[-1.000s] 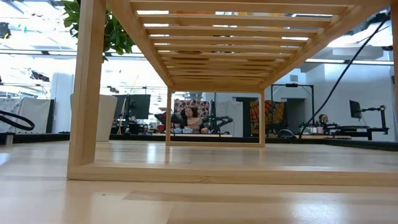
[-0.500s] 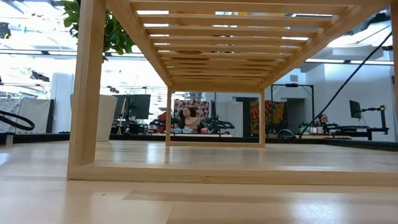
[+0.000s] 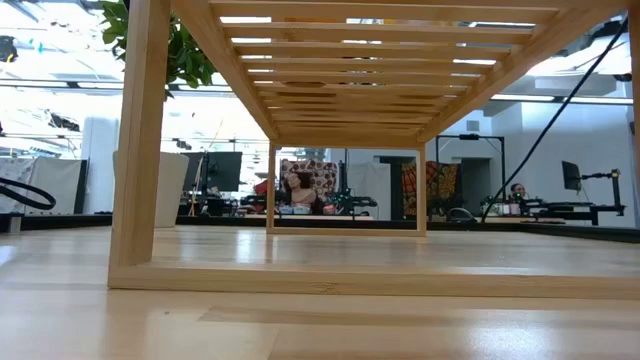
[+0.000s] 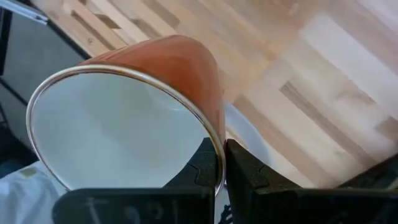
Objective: Place coffee mugs
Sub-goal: Put the white orange mug on the shelf
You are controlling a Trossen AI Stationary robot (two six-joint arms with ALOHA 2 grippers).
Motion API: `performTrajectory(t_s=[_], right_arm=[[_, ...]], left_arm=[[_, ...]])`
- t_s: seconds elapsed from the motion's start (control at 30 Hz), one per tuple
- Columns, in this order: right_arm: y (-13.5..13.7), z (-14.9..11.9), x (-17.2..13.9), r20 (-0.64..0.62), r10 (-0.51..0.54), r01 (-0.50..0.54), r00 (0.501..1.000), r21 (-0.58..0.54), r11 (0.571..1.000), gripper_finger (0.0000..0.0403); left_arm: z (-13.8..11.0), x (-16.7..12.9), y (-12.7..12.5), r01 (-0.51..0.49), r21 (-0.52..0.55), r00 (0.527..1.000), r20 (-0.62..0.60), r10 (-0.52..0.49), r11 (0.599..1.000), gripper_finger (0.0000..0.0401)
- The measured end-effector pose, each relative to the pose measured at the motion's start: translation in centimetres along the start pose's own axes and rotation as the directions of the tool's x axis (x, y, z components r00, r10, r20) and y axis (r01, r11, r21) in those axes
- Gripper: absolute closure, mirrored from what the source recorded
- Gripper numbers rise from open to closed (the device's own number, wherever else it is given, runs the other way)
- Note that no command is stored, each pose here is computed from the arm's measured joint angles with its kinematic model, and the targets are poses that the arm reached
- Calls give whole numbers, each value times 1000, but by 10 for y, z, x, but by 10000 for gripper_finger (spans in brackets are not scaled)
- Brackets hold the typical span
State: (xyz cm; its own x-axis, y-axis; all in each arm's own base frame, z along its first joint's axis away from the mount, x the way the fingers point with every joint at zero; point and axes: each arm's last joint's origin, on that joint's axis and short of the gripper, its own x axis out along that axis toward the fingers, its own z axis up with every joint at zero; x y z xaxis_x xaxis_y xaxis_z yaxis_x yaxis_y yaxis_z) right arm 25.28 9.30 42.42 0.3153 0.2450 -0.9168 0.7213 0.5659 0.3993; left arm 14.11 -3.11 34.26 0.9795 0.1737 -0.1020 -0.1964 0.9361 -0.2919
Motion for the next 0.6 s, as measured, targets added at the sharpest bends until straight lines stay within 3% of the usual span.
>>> performTrajectory(t_s=[0.6], right_arm=[[6, 22, 27, -15, -92, 92, 996, 13, 996, 342]], left_arm=[[0, 0, 0, 0, 0, 1000, 0, 0, 1000, 286]])
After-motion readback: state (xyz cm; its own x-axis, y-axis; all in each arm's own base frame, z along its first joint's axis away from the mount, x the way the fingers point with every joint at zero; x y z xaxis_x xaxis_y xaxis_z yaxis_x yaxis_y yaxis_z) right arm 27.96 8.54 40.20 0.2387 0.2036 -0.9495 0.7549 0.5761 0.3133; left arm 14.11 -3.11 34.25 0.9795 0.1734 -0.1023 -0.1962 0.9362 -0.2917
